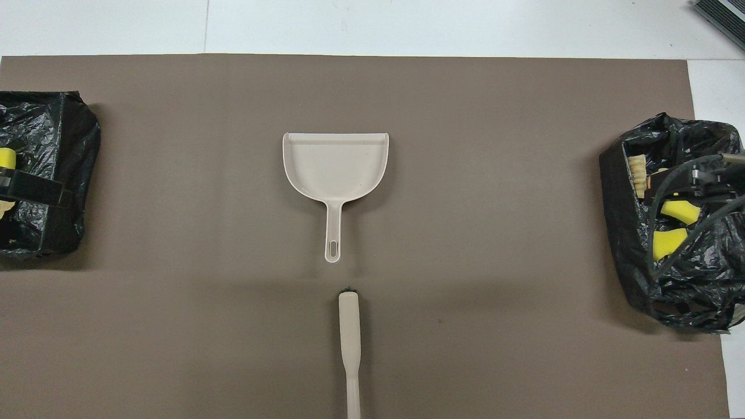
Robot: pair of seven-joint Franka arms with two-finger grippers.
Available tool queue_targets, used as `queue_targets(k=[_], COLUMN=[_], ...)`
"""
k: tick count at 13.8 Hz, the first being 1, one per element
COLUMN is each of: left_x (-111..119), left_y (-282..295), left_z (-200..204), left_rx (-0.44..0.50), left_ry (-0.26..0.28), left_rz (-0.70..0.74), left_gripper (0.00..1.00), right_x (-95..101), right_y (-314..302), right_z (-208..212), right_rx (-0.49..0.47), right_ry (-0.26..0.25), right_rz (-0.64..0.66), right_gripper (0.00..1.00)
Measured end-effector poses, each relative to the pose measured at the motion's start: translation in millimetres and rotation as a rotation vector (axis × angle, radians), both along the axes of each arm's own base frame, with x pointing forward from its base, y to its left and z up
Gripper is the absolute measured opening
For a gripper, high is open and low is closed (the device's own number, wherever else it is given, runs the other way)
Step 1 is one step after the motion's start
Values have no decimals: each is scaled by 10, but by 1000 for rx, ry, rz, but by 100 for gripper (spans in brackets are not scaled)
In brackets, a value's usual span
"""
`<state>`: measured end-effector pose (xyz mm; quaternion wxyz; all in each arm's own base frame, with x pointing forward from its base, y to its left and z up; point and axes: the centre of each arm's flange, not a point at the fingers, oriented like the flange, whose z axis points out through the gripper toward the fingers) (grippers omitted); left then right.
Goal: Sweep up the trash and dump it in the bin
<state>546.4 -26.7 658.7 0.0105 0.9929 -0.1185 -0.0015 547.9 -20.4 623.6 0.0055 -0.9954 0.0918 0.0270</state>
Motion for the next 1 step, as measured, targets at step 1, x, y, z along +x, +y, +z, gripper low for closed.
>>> queue_targets(k=[1], left_x=[0], left_y=[5], left_z=[1], left_rx=[0], left_ry=[0], left_rz=[1], left_gripper=[100], right_x=[0], right_y=[0], right_z=[0], right_rx=[0], right_ry=[0], right_rz=[0], right_gripper=[100])
